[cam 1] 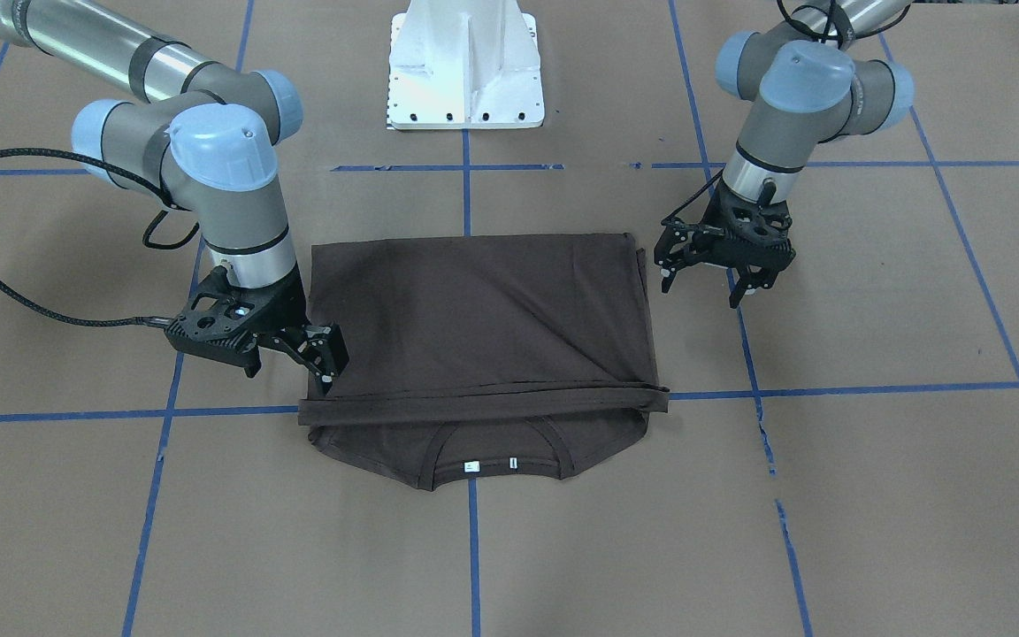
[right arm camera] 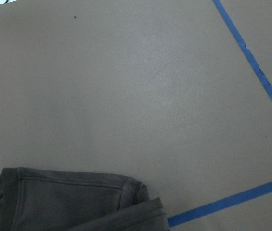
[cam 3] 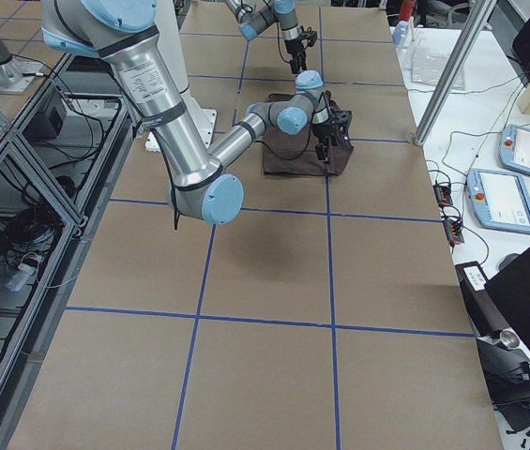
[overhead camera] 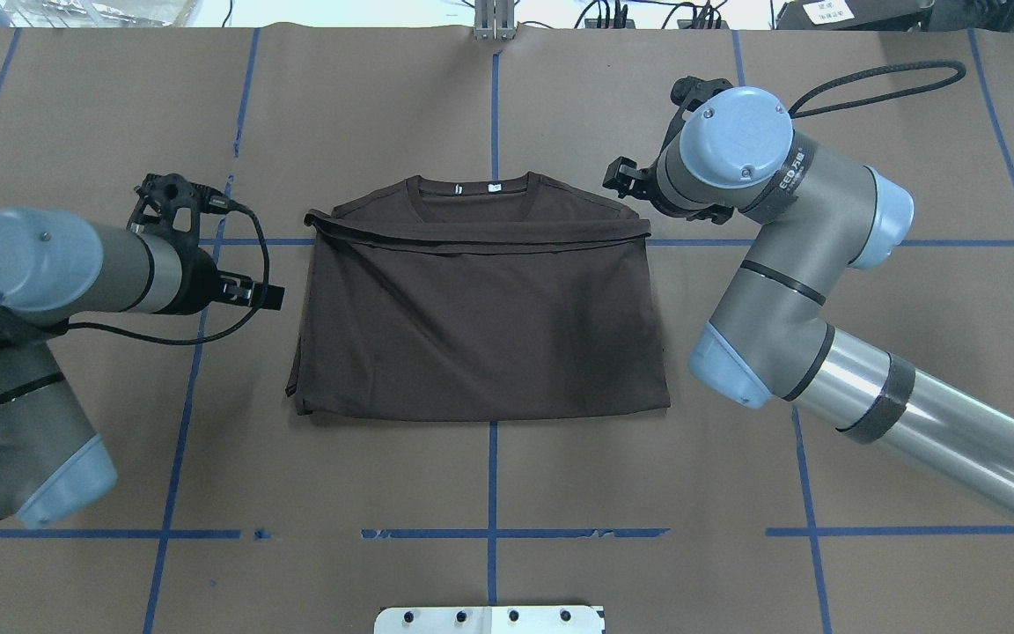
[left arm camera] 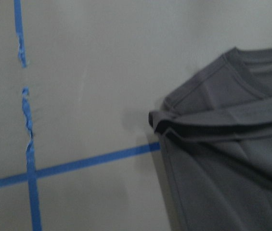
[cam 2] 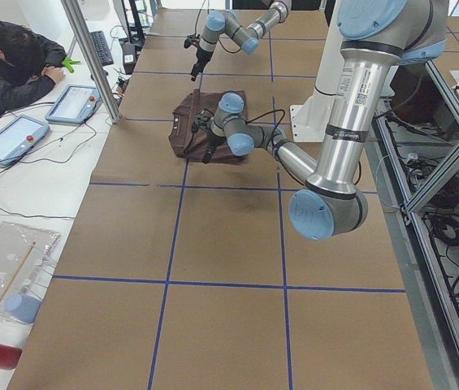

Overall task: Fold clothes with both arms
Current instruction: 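Grasp the folded shirt's side edge with the left gripper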

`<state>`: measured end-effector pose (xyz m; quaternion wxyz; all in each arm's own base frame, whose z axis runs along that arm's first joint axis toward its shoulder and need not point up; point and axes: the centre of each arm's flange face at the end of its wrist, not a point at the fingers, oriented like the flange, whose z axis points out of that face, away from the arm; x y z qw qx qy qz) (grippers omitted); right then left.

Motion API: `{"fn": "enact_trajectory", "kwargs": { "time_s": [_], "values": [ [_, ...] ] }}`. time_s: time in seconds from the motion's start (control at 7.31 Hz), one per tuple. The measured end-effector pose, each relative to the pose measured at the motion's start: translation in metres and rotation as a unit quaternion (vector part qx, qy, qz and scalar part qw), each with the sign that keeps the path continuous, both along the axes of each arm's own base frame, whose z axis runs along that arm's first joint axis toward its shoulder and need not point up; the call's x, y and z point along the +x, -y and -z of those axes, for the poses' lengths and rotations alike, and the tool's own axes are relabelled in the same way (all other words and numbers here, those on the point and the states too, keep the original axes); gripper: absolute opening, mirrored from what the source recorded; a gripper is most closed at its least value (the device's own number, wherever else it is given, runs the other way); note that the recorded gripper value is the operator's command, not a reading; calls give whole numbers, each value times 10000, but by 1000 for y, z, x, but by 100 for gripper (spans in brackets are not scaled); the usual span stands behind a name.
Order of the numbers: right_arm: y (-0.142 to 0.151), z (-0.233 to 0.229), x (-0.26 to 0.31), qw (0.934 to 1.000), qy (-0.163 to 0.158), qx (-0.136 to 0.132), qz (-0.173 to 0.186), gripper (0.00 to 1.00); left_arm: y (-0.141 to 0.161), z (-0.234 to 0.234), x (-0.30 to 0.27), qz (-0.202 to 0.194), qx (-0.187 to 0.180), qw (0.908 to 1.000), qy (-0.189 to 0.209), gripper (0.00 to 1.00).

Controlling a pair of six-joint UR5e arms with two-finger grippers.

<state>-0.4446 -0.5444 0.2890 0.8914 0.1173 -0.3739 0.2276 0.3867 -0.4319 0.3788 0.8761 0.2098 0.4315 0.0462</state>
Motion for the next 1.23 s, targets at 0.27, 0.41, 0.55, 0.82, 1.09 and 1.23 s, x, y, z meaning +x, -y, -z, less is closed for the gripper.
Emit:
{"fn": "enact_trajectory", "kwargs": {
  "time_s": [0.27,0.41,0.55,0.82,1.09,1.23],
  "values": [
    [0,0,0,10000,5,1,-3,100,-44,-11,20,38,-420,9980,-465,65],
    [0,-1,1,10000,1,-3,-5,100,-62,-9,35,113,-661,9957,-638,59],
    [0,-2,1,10000,-6,-7,-8,100,-78,-7,51,160,-861,9932,-762,53],
    [-1,-4,2,10000,-20,-12,-16,100,-98,-2,71,180,-1021,9909,-863,23],
    [-1,-6,2,10000,-32,-18,-33,100,-105,0,77,204,-1133,9892,-910,0],
    [-1,-7,2,10000,-37,-19,-42,100,-106,-1,79,209,-1167,9887,-916,0]
  ]
}}
